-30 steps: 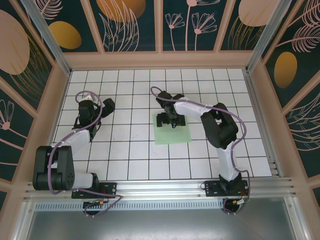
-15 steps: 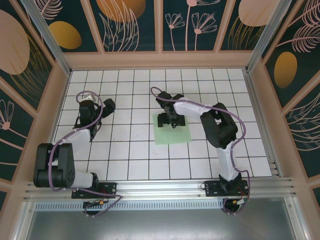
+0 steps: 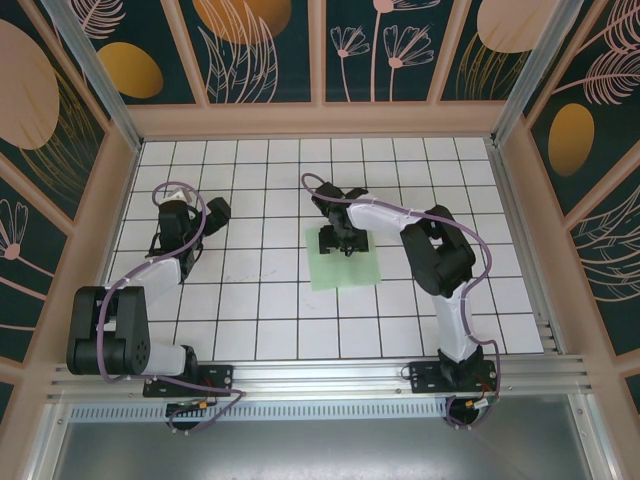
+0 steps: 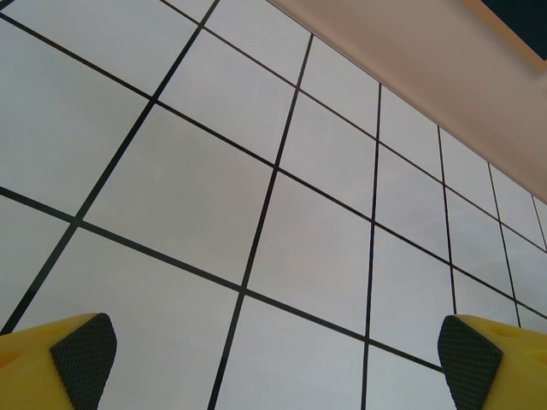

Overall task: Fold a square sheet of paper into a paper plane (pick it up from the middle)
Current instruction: Fold the square sheet of paper in half at the center of the table.

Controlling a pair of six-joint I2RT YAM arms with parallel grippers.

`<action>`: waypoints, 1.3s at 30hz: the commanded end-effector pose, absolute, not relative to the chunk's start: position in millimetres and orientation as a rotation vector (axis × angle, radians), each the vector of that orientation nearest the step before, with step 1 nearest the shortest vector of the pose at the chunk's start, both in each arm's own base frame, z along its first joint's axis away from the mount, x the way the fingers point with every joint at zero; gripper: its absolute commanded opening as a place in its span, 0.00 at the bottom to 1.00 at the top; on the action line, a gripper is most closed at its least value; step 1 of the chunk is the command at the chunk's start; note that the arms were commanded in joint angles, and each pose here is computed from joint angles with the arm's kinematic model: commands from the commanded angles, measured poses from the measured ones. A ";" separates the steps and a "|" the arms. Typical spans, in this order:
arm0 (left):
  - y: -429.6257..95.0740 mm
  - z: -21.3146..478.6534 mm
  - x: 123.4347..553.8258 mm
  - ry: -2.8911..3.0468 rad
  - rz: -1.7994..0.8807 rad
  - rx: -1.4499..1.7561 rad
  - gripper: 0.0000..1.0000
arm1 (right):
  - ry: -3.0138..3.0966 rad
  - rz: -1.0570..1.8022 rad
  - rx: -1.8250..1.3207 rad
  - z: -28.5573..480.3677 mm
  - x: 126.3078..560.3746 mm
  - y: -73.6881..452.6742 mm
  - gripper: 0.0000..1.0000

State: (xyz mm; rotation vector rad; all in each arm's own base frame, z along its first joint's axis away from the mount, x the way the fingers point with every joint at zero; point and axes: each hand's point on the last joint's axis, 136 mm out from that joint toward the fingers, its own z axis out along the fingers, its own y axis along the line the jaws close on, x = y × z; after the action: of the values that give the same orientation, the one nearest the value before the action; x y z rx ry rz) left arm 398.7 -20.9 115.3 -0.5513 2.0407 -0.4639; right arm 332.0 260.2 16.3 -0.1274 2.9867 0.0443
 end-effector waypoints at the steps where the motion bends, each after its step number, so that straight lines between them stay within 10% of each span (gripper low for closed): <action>1: -17.4 123.7 405.1 2.014 -0.448 -0.532 0.99 | 2.996 -0.009 -0.107 17.8 334.2 256.3 0.82; 22: -17.7 121.5 405.0 2.024 -0.450 -0.539 0.98 | 3.079 -0.051 -0.126 -12.6 313.6 248.9 0.92; 31: -18.6 120.5 404.2 2.029 -0.456 -0.544 0.98 | 3.039 0.012 -0.110 -2.9 321.1 256.1 0.73; 39: -25.6 122.8 404.4 2.030 -0.515 -0.544 0.98 | 2.878 0.432 -0.090 49.8 344.6 302.2 0.33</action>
State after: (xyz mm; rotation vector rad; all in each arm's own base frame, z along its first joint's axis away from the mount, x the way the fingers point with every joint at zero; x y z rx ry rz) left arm 398.9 -22.8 114.4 -0.5483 2.0460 -0.4760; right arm 337.7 277.4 19.7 -0.1014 2.9578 0.1807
